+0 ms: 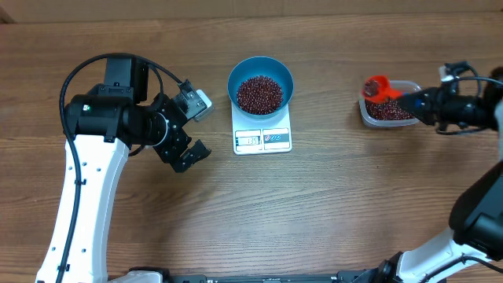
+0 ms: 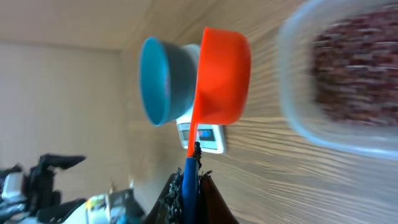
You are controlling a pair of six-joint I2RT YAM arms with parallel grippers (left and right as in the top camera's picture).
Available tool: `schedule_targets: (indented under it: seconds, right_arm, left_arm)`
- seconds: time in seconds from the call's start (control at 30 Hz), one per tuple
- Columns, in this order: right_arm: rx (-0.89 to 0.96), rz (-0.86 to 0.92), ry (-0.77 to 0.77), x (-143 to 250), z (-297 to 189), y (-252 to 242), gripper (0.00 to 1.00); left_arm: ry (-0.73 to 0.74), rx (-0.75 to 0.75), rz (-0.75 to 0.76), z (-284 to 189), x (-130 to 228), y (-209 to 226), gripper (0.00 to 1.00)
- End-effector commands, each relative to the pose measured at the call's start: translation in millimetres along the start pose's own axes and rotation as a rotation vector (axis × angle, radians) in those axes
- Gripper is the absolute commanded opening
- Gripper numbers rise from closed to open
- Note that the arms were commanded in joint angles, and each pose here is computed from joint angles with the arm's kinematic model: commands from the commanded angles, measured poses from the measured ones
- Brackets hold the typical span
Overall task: Scoop item into bowl and weigh 150g on scale
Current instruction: 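Carry the filled cup with the right gripper over the blue bowl, then tip the red cup with the right gripper to pour beans into bowl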
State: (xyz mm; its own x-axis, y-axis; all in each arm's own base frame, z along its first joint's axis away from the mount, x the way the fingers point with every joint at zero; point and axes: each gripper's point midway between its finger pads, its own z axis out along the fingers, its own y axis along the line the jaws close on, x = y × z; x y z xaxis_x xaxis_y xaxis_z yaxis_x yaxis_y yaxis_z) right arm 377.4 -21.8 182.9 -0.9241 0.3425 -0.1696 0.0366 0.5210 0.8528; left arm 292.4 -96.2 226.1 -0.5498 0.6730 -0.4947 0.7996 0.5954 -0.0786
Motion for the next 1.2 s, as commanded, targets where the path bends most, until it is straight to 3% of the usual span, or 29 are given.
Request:
schedule_targets:
  seconds: [0.0, 0.23, 0.43, 0.8, 1.17]
  right_arm:
    - [-0.1, -0.072, 0.033, 1, 19, 34, 0.04]
    - [-0.116, -0.245, 0.124, 7, 57, 89, 0.04]
    - [-0.002, -0.377, 0.185, 14, 94, 116, 0.04]
    - [0.285, -0.693, 0.229, 32, 161, 124, 0.04]
    - [0.505, -0.888, 0.178, 35, 192, 131, 0.04]
  left_arm:
    - [-0.025, -0.019, 0.003, -8, -6, 1, 1.0]
    - [-0.025, -0.019, 0.003, -8, -6, 1, 1.0]
    - [-0.025, -0.019, 0.003, -8, -6, 1, 1.0]
    - [-0.025, -0.019, 0.003, -8, -6, 1, 1.0]
    - [-0.025, -0.019, 0.003, -8, -6, 1, 1.0]
